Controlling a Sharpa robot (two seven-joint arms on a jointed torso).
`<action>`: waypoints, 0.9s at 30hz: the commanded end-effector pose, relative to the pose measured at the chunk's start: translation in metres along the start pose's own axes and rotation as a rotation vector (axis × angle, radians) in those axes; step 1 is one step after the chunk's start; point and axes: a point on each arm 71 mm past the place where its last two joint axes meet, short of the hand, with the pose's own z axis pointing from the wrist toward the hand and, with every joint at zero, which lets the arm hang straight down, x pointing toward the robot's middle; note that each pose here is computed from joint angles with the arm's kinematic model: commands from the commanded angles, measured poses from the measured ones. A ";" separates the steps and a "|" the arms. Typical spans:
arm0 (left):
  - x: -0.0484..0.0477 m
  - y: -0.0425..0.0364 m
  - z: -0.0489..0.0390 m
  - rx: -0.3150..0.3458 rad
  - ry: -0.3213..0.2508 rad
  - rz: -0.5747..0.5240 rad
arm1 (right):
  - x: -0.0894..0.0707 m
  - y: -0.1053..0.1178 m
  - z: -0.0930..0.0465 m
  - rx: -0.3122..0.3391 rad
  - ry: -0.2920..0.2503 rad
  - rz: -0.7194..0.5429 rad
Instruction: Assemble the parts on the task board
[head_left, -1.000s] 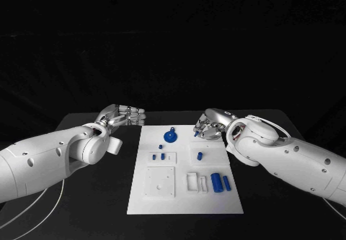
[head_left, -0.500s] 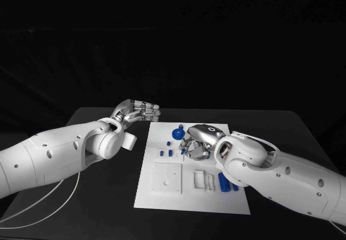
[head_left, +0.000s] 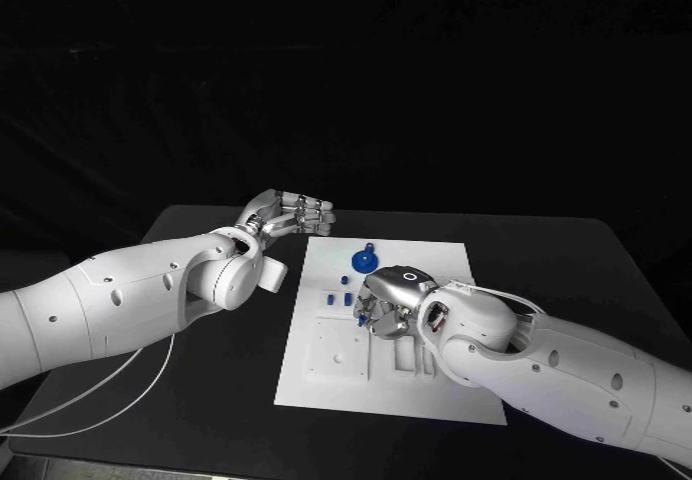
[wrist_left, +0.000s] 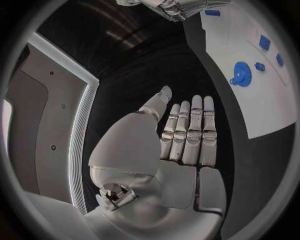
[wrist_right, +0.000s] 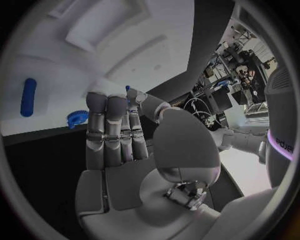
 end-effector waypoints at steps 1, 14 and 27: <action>0.0023 -0.0031 0.0008 0.027 -0.002 0.010 | 0.006 0.003 0.001 -0.022 0.022 -0.036; 0.0039 -0.0031 0.0016 0.027 0.002 0.008 | 0.022 0.009 0.005 -0.036 0.043 -0.047; 0.0015 -0.0019 0.0015 0.017 0.001 0.009 | 0.026 0.008 0.004 -0.032 0.059 -0.055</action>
